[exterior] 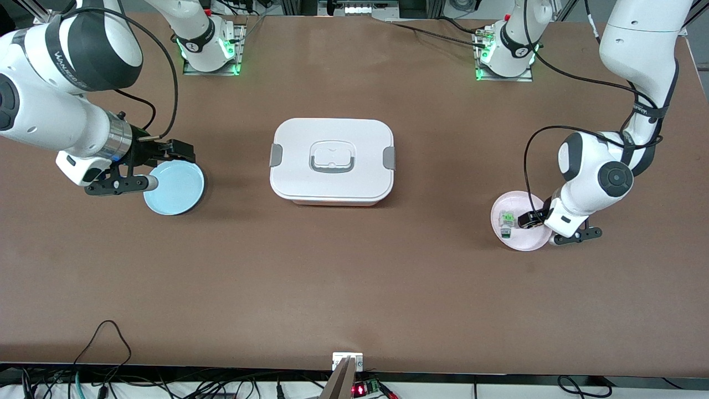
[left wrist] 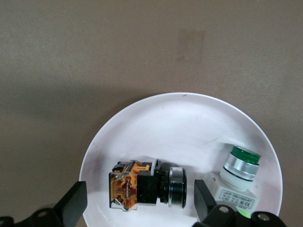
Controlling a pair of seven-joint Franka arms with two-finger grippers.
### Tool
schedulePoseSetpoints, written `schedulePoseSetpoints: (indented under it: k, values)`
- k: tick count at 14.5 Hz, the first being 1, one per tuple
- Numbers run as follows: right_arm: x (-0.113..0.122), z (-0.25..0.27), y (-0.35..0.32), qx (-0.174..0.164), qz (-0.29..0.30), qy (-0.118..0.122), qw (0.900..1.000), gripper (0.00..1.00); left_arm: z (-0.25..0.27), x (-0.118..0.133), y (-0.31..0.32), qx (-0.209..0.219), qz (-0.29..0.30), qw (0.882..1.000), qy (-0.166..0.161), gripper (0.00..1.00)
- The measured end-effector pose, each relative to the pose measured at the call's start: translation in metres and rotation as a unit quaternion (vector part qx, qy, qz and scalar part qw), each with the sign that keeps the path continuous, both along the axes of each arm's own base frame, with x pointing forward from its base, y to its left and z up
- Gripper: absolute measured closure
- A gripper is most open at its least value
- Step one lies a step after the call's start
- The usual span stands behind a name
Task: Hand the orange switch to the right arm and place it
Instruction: 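Reach the left gripper down to the orange switch on the white plate, then close the left gripper on the orange switch and lift it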
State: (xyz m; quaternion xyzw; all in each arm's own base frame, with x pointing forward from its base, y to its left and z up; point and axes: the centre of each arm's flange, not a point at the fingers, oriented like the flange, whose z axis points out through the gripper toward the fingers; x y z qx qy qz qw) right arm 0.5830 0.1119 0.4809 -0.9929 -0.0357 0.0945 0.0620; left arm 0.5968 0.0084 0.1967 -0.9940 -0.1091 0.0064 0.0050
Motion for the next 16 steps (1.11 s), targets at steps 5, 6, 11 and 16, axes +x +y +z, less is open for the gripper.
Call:
schedulePoseSetpoints:
  k: [5, 6, 11, 16]
  values:
    - [0.000, 0.000, -0.001, 0.000, -0.001, 0.000, 1.000, 0.00, -0.019, -0.004, -0.007, -0.004, -0.005, 1.000, -0.004, 0.01]
    - [0.000, 0.000, -0.001, 0.000, -0.001, 0.000, 1.000, 0.00, -0.021, -0.005, -0.008, -0.004, -0.006, 1.000, -0.003, 0.01]
    - [0.000, 0.000, -0.001, 0.000, -0.001, 0.000, 1.000, 0.00, -0.022, -0.005, -0.007, -0.004, -0.009, 1.000, -0.002, 0.27]
    - [0.000, 0.000, -0.001, 0.000, -0.001, 0.000, 1.000, 0.00, -0.010, 0.002, -0.002, -0.004, -0.035, 0.999, -0.008, 0.27]
